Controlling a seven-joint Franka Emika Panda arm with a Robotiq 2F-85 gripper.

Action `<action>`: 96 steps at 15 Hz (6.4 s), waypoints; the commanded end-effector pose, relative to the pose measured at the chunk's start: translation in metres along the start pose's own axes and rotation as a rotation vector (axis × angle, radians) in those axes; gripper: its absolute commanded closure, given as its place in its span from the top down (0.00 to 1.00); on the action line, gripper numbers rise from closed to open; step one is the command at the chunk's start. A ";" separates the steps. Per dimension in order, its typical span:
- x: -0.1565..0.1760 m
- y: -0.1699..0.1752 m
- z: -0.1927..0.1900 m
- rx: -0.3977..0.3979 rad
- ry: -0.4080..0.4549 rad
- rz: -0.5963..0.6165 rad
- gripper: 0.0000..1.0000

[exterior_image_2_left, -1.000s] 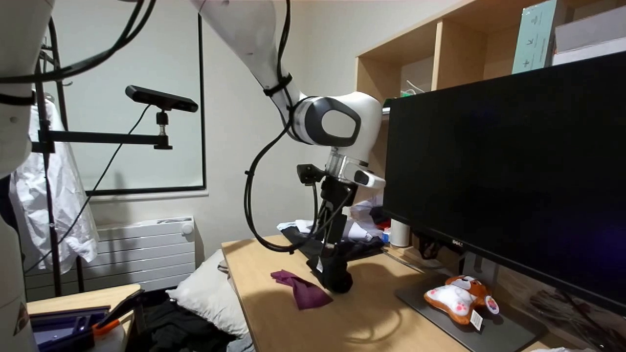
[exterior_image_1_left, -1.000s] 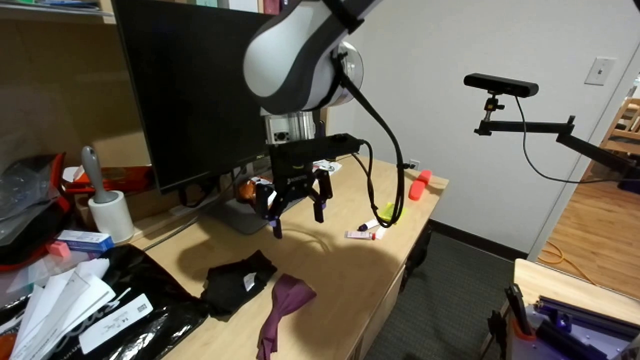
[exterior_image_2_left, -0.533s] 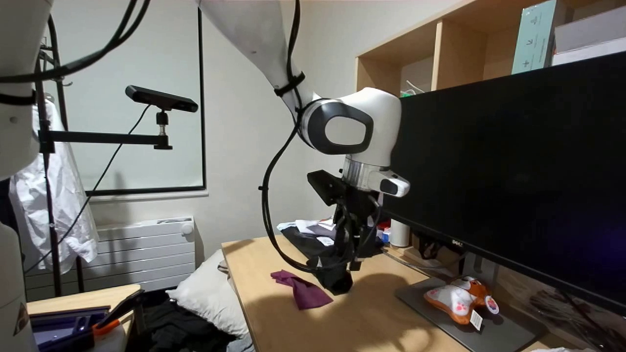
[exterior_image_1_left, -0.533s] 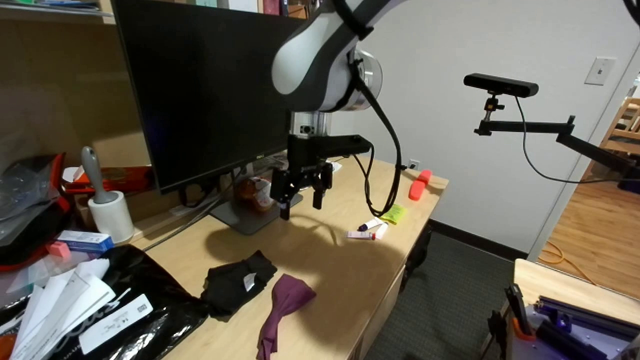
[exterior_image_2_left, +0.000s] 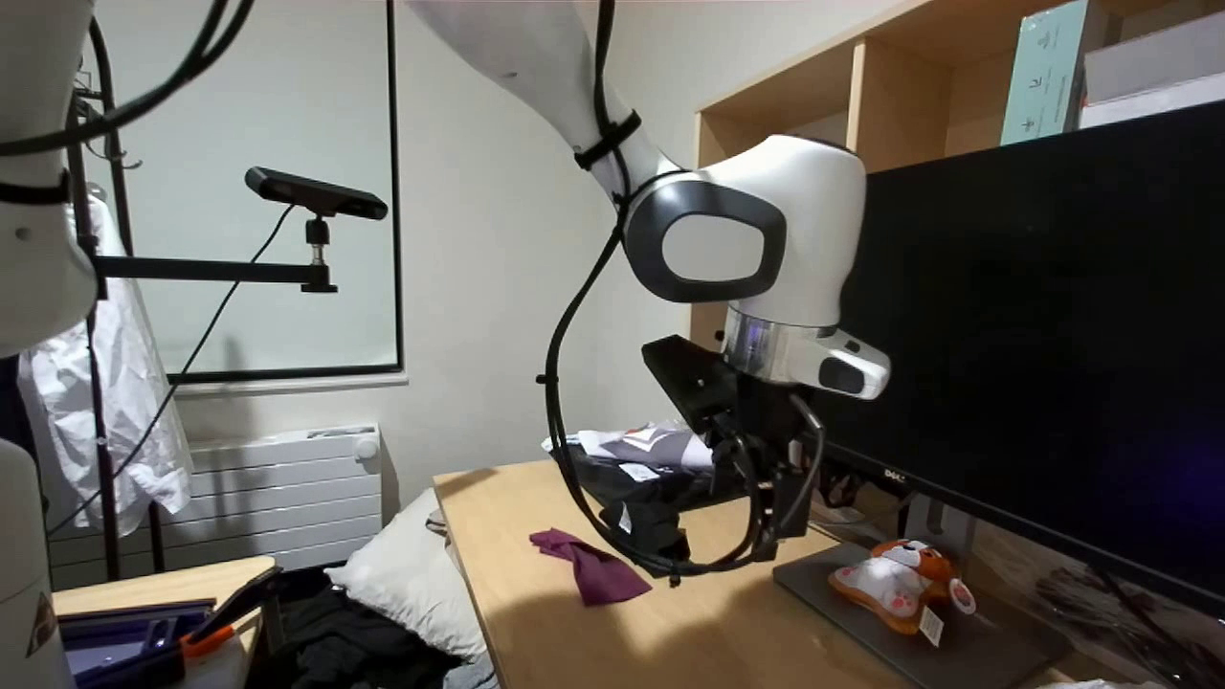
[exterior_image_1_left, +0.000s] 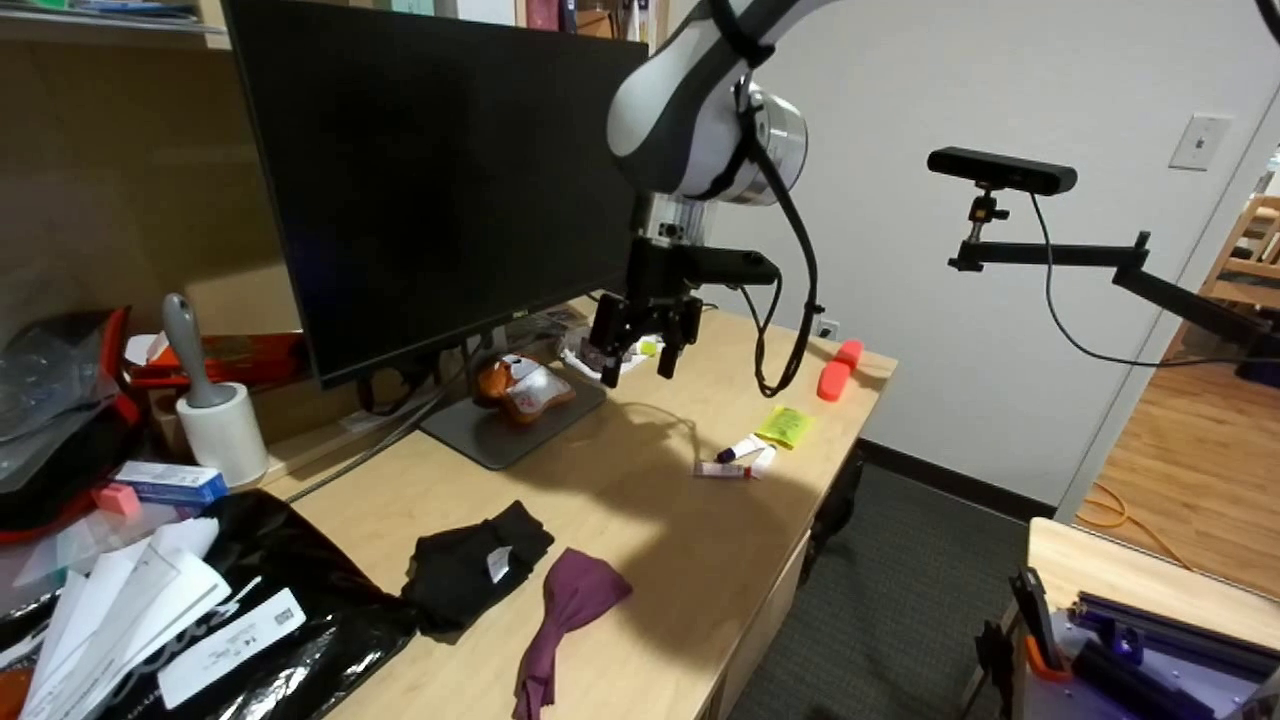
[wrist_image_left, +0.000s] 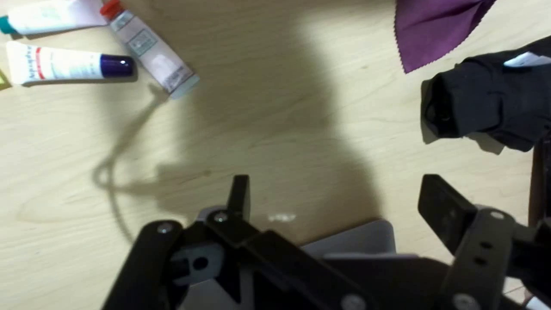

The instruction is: Move the maroon cloth to the left then move the yellow object to the left

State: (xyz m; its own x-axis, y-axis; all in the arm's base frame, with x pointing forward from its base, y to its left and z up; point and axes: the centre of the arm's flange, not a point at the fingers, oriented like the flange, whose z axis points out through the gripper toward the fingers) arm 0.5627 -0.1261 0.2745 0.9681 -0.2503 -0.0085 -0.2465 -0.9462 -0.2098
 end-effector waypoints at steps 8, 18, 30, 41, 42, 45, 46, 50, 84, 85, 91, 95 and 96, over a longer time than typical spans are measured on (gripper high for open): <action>-0.001 0.014 -0.003 -0.029 -0.020 0.042 1.00; -0.001 0.113 -0.037 -0.159 -0.008 -0.094 1.00; -0.016 0.180 -0.041 -0.129 -0.041 0.058 1.00; -0.063 0.224 -0.031 0.035 0.259 0.452 1.00; -0.069 0.231 -0.028 0.050 0.280 0.504 1.00; -0.089 0.249 -0.019 0.075 0.349 0.674 1.00; -0.073 0.248 -0.023 0.059 0.295 0.603 1.00; -0.074 0.249 -0.021 0.057 0.297 0.609 1.00; -0.108 0.194 0.083 -0.121 0.095 1.305 1.00; -0.104 0.191 0.083 -0.110 0.106 1.309 1.00; -0.085 0.190 0.080 -0.187 0.095 1.199 1.00; -0.074 0.198 0.076 -0.294 0.039 1.056 1.00; -0.072 0.201 0.076 -0.319 0.023 1.019 1.00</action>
State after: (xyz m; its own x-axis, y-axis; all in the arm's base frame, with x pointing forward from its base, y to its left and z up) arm 0.4362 -0.2752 0.1567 0.2204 -0.9753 -0.0163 -0.9725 -0.2210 0.0737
